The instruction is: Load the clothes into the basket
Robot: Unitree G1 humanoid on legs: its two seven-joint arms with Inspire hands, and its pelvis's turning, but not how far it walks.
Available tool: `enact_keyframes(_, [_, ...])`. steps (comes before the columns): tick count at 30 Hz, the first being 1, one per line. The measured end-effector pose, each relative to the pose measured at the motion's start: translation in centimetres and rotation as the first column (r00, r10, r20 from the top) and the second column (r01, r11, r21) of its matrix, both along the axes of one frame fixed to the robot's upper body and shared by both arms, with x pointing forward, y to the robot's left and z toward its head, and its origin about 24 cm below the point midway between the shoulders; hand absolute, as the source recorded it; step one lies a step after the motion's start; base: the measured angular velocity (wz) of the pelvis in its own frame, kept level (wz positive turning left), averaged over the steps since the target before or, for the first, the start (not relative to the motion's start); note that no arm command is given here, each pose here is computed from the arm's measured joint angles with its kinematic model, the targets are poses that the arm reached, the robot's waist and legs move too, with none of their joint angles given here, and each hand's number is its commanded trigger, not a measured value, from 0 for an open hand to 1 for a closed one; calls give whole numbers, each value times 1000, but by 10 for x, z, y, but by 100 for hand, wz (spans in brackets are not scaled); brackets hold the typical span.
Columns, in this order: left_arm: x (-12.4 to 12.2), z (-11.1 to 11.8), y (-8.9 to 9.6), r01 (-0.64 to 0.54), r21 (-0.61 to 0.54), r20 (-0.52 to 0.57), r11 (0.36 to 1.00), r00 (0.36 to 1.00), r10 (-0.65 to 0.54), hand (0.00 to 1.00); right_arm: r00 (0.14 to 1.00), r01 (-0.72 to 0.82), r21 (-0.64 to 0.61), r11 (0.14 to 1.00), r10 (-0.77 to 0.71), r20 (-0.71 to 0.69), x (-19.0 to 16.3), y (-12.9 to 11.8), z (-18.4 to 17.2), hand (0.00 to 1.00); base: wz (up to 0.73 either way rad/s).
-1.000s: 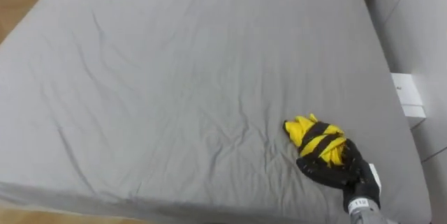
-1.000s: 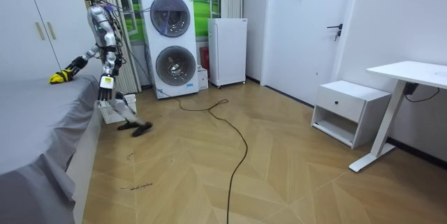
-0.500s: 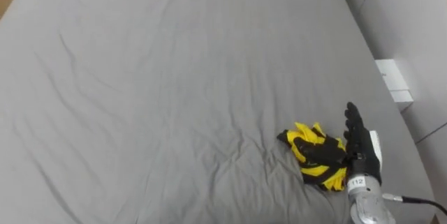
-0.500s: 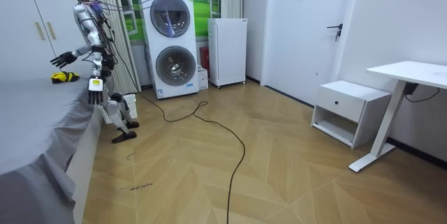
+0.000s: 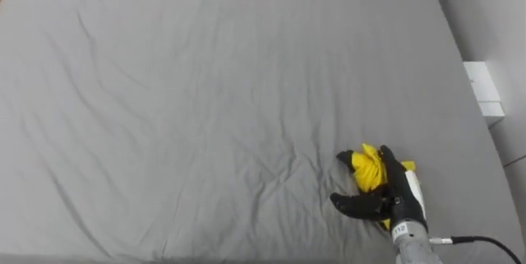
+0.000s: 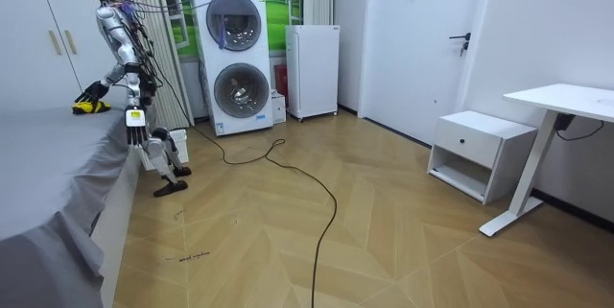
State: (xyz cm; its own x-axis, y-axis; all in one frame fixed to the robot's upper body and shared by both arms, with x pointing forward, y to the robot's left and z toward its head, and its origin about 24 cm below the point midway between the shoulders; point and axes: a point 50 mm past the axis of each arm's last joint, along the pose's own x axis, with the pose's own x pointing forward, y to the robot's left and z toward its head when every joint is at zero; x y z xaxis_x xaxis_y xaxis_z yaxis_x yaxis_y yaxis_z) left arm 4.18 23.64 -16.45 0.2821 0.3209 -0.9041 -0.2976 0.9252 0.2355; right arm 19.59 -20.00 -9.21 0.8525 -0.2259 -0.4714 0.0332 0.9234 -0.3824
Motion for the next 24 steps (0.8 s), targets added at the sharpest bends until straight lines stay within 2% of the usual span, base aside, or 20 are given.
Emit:
enact_keyframes(5, [-2,0,1,-3,5,-15,1000,1000,3,0,996,-69,-121,990,60,-71,-6,-5,-10,0,9])
enact_keyframes(9, [-3,-1,0,-4,10,-23,1000,1000,4,0,995,-23,-194,981,4,-99,-6,-16,-15,0,24])
enact_keyframes(13, [-4,0,3,1,18,-33,1000,999,-1,0,991,37,-281,959,-72,-116,-7,-34,-17,0,30])
enact_keyframes(17, [7,3,12,18,42,-19,999,1000,-18,0,980,139,-387,912,-184,-82,5,-68,-4,0,23])
enact_keyframes(18, [7,3,14,22,47,-19,999,1000,-21,0,976,158,-394,905,-203,-75,8,-73,-2,10,7])
enact_keyframes(19, [10,4,17,24,52,-19,998,1000,-23,0,967,194,-417,888,-244,-70,10,-84,2,60,6])
enact_keyframes(20, [13,5,20,26,56,-17,998,1000,-25,0,959,222,-436,872,-275,-62,13,-94,8,100,8])
enact_keyframes(24, [17,8,27,36,69,-18,997,999,-35,0,944,276,-456,846,-327,-36,23,-114,22,100,0])
